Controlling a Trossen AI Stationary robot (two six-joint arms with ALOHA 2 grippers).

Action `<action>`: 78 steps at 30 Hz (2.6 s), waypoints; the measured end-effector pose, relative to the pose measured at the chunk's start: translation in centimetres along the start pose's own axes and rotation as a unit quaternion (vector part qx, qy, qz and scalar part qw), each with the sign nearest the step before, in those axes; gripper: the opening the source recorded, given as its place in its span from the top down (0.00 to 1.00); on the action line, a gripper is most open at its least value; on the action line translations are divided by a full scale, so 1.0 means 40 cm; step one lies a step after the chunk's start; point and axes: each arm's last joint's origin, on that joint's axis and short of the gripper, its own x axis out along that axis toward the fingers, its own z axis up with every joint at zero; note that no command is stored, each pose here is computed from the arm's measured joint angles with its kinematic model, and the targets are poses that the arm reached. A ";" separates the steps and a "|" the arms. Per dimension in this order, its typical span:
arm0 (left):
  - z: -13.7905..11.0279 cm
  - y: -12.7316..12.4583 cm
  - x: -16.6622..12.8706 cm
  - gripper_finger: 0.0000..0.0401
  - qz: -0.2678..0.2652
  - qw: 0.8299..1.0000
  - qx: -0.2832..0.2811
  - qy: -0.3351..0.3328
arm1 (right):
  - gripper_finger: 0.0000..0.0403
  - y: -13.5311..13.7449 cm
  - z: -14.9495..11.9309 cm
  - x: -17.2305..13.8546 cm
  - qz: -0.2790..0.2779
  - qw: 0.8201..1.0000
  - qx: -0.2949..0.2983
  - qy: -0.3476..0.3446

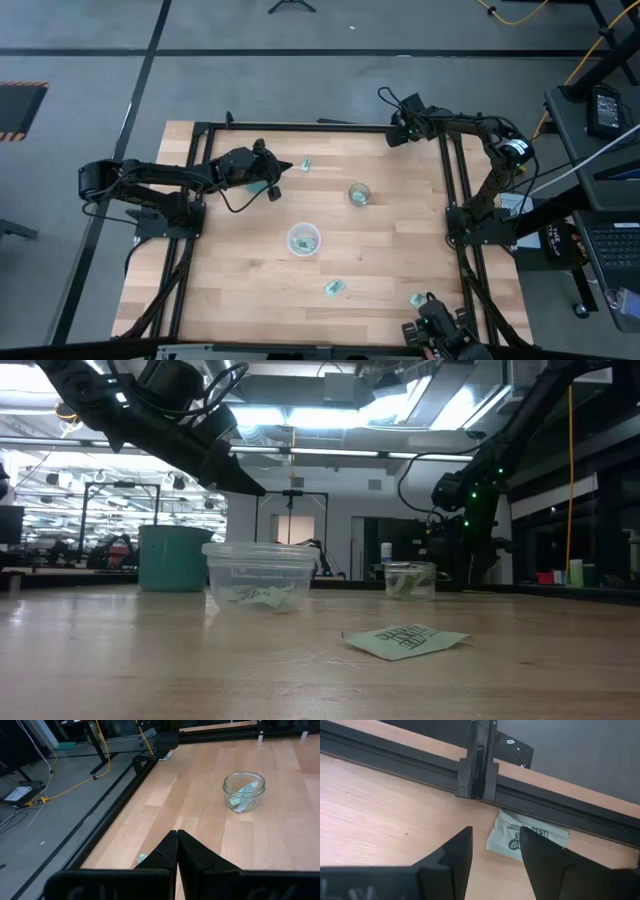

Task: Pick and place Stevia / Truvia into bins
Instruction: Put the white stevia packet into the transparent glass container

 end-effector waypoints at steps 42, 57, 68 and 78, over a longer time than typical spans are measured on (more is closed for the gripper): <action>0.000 0.000 0.000 0.99 0.000 1.000 0.013 0.000 | 0.99 -0.012 -0.017 0.073 0.008 0.998 -0.034 0.043; 0.000 0.000 0.000 0.99 0.000 1.000 0.013 0.000 | 1.00 0.033 -0.022 -0.030 0.075 0.986 -0.083 0.123; 0.001 0.000 0.000 0.99 0.001 1.000 0.012 -0.002 | 1.00 0.123 -0.027 -0.157 0.127 0.975 -0.177 0.042; 0.002 0.000 0.000 0.99 0.001 1.000 0.008 -0.004 | 1.00 0.193 -0.065 -0.345 0.223 0.945 -0.233 -0.057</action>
